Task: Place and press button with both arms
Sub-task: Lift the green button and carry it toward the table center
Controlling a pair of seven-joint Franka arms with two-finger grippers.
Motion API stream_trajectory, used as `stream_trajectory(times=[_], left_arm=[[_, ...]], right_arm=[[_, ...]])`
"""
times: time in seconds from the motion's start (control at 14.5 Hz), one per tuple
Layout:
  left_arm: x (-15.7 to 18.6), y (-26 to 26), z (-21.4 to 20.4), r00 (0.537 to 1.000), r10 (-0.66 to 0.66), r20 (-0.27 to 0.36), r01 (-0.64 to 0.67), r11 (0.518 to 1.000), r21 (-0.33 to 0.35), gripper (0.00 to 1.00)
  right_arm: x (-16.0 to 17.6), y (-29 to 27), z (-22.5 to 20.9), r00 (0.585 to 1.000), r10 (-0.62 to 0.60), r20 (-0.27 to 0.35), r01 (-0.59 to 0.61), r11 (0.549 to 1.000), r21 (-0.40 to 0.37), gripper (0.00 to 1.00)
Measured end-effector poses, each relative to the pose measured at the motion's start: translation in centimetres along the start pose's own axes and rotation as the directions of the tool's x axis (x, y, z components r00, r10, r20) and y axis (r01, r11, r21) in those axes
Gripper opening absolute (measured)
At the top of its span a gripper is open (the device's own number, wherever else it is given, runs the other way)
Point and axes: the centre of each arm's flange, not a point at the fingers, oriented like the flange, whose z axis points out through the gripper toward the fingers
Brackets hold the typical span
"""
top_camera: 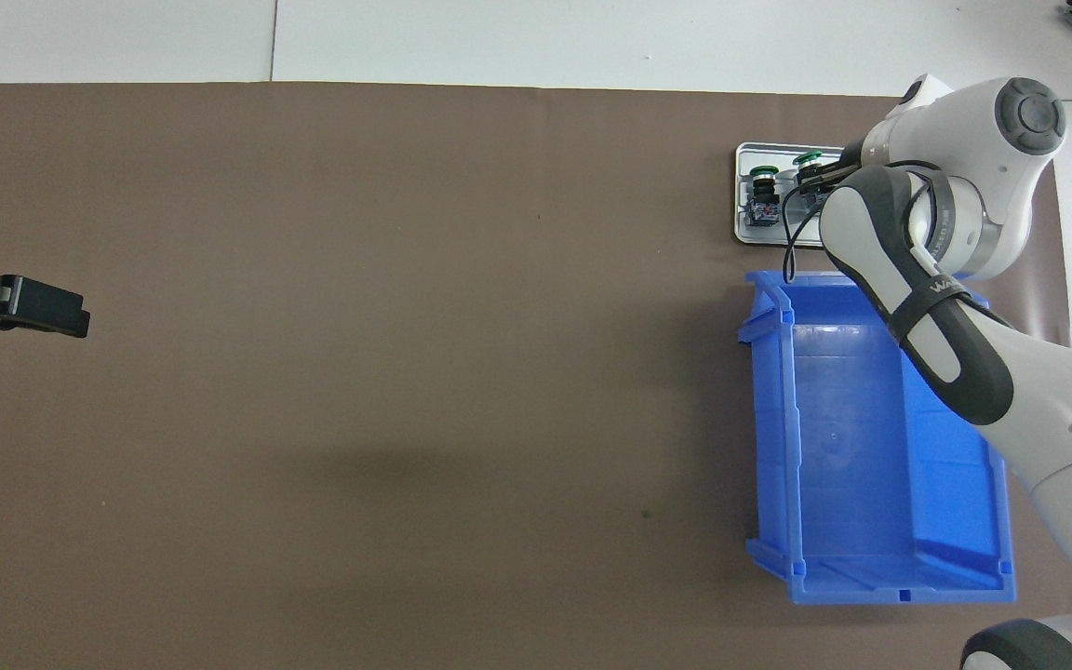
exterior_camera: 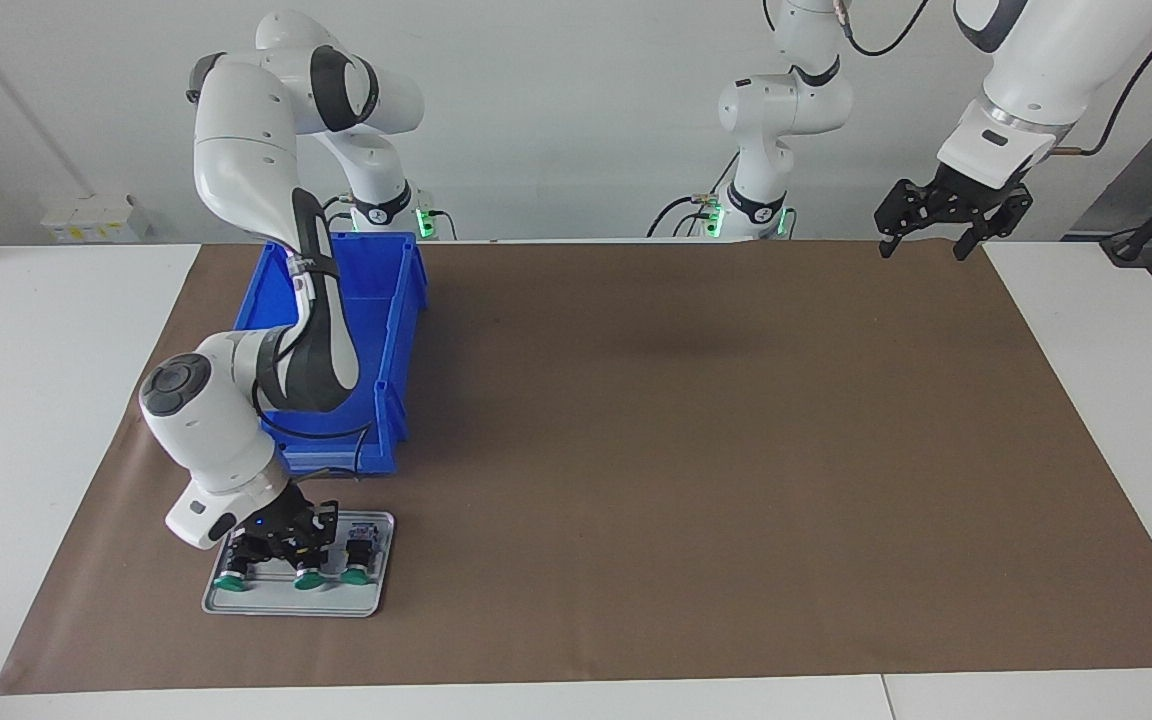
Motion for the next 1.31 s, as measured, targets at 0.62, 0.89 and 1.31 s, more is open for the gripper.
stream_trajectory(times=[0.62,0.89,1.31], left_arm=[[0.0,0.0,0.0,1.0,0.0,0.0,0.0,1.0,0.0,1.0],[0.0,0.0,0.0,1.0,0.0,0.0,0.0,1.0,0.0,1.0],[0.0,0.0,0.0,1.0,0.0,0.0,0.0,1.0,0.0,1.0]], right_arm=[[3.1,-13.5,-12.9,0.749,0.662,0.027,-0.662,0.749,0.0,0.33],[1.6,-24.9,-13.3,0.463,0.886,0.027,-0.886,0.463,-0.024,0.33],[-4.3,-40.6,-11.7,0.141,0.989,-0.053,-0.987,0.136,-0.089,0.33]])
